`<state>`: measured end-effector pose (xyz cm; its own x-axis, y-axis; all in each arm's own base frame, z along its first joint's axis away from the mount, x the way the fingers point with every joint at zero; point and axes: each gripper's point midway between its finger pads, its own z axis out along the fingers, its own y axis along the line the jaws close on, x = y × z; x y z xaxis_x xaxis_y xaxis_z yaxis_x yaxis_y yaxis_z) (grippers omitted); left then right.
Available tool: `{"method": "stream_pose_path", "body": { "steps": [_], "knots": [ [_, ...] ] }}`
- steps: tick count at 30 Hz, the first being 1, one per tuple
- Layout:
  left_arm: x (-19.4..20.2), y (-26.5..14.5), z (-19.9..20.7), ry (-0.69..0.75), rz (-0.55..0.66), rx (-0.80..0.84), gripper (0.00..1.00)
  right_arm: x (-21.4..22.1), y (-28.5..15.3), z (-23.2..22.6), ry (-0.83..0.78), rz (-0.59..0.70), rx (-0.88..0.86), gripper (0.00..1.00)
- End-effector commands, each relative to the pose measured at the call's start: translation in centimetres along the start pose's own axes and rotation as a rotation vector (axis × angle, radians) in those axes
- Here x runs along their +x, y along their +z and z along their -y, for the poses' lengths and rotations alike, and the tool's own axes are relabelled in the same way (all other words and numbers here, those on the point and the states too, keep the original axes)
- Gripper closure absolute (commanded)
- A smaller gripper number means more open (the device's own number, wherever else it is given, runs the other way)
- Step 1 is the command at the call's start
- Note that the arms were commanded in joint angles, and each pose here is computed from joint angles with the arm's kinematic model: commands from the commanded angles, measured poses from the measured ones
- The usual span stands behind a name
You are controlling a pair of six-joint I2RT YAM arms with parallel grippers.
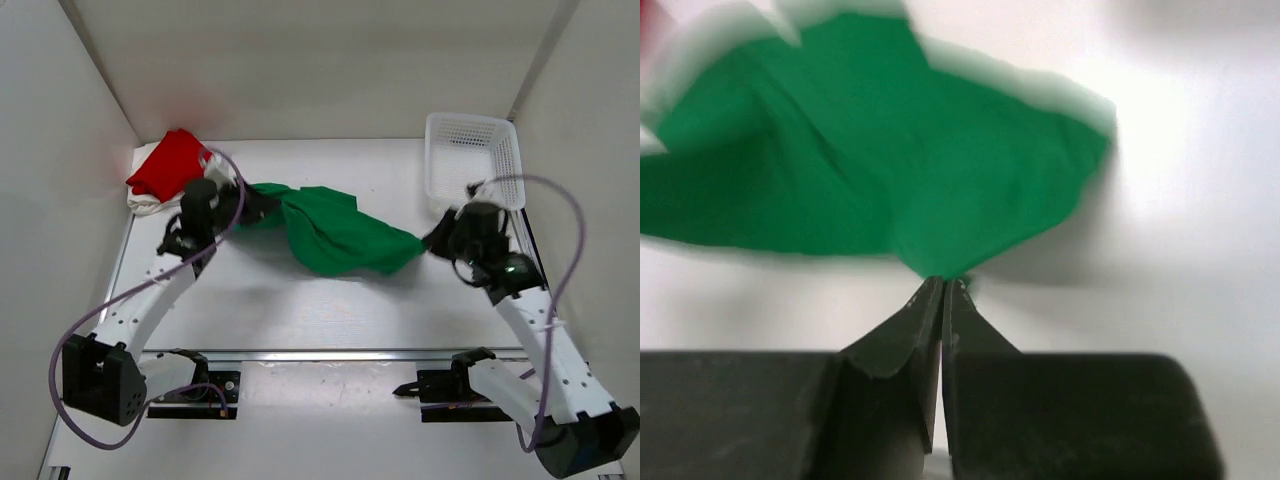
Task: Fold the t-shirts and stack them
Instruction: Flatten out the tshirt
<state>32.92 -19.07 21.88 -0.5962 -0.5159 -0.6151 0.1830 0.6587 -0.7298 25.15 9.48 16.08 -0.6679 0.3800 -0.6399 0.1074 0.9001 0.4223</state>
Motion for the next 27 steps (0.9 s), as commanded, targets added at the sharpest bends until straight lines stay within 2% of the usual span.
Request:
{"method": "stream_pose_path", "body": {
  "steps": [1, 2, 3, 4, 5, 6, 8, 10, 11, 13, 14, 15, 16, 17, 19, 20, 22, 23, 26, 27],
  "knots": [
    [-6.9, -2.8, 8.3, 0.166, 0.022, 0.197, 1.00, -11.8, -9.5, -4.7, -0.128, 0.322, -0.033, 1.00],
    [-9.3, -3.8, 9.8, 0.180, 0.037, 0.221, 1.00, -14.7, -12.0, -5.8, -0.131, 0.396, -0.019, 1.00],
    [-12.3, -5.3, 10.8, 0.190, 0.099, 0.235, 1.00, -15.5, -12.4, -6.1, -0.161, 0.401, 0.021, 1.00],
    [-13.4, -6.3, 11.4, 0.165, 0.116, 0.261, 1.00, -18.0, -15.9, -8.1, -0.189, 0.487, -0.021, 1.00],
    [-16.3, -8.4, 12.0, 0.163, 0.198, 0.282, 1.00, -20.1, -18.1, -9.4, -0.208, 0.534, -0.025, 1.00],
    [-19.4, -10.6, 12.6, 0.184, 0.285, 0.284, 1.00, -20.8, -17.9, -10.4, -0.231, 0.523, -0.012, 1.00],
    [-21.7, -12.4, 13.5, 0.180, 0.315, 0.283, 1.00, -24.4, -22.6, -13.7, -0.258, 0.636, -0.088, 1.00],
    [-23.5, -13.8, 14.6, 0.187, 0.374, 0.297, 1.00, -26.5, -22.4, -16.2, -0.305, 0.655, -0.102, 1.00],
    [-23.6, -14.1, 14.9, 0.172, 0.370, 0.317, 1.00, -28.2, -24.6, -16.5, -0.307, 0.721, -0.119, 1.00],
    [-25.3, -14.2, 14.0, 0.149, 0.404, 0.295, 1.00, -29.5, -22.4, -18.4, -0.349, 0.702, -0.200, 1.00],
    [-25.7, -13.8, 13.4, 0.141, 0.407, 0.278, 1.00, -31.0, -21.0, -16.1, -0.310, 0.693, -0.156, 1.00],
    [-26.6, -13.4, 12.8, 0.139, 0.423, 0.254, 1.00, -30.8, -19.1, -17.2, -0.313, 0.626, -0.279, 1.00],
    [-26.4, -12.1, 11.3, 0.109, 0.399, 0.223, 1.00, -32.0, -17.4, -15.5, -0.297, 0.604, -0.264, 1.00],
    [-26.8, -11.6, 10.8, 0.130, 0.422, 0.191, 1.00, -31.4, -15.8, -16.4, -0.328, 0.557, -0.297, 1.00],
    [-25.6, -8.5, 8.1, 0.107, 0.379, 0.113, 1.00, -32.4, -10.5, -14.8, -0.335, 0.490, -0.198, 1.00],
    [-25.4, -6.8, 5.7, 0.105, 0.376, 0.048, 1.00, -33.2, -9.9, -14.4, -0.346, 0.498, -0.188, 1.00],
    [-24.0, -3.7, 3.2, 0.065, 0.325, 0.009, 1.00, -33.8, -5.1, -13.7, -0.318, 0.419, -0.243, 1.00],
    [-23.7, -1.9, 1.8, 0.045, 0.299, 0.004, 1.00, -34.5, -4.5, -13.1, -0.314, 0.423, -0.244, 1.00],
    [-23.4, 2.7, -1.0, 0.002, 0.248, -0.041, 1.00, -35.9, 2.9, -11.4, -0.289, 0.365, -0.219, 1.00],
    [-22.9, 4.5, -2.5, -0.021, 0.216, -0.059, 1.00, -36.5, 3.2, -11.4, -0.274, 0.376, -0.229, 1.00]
  ]
}}
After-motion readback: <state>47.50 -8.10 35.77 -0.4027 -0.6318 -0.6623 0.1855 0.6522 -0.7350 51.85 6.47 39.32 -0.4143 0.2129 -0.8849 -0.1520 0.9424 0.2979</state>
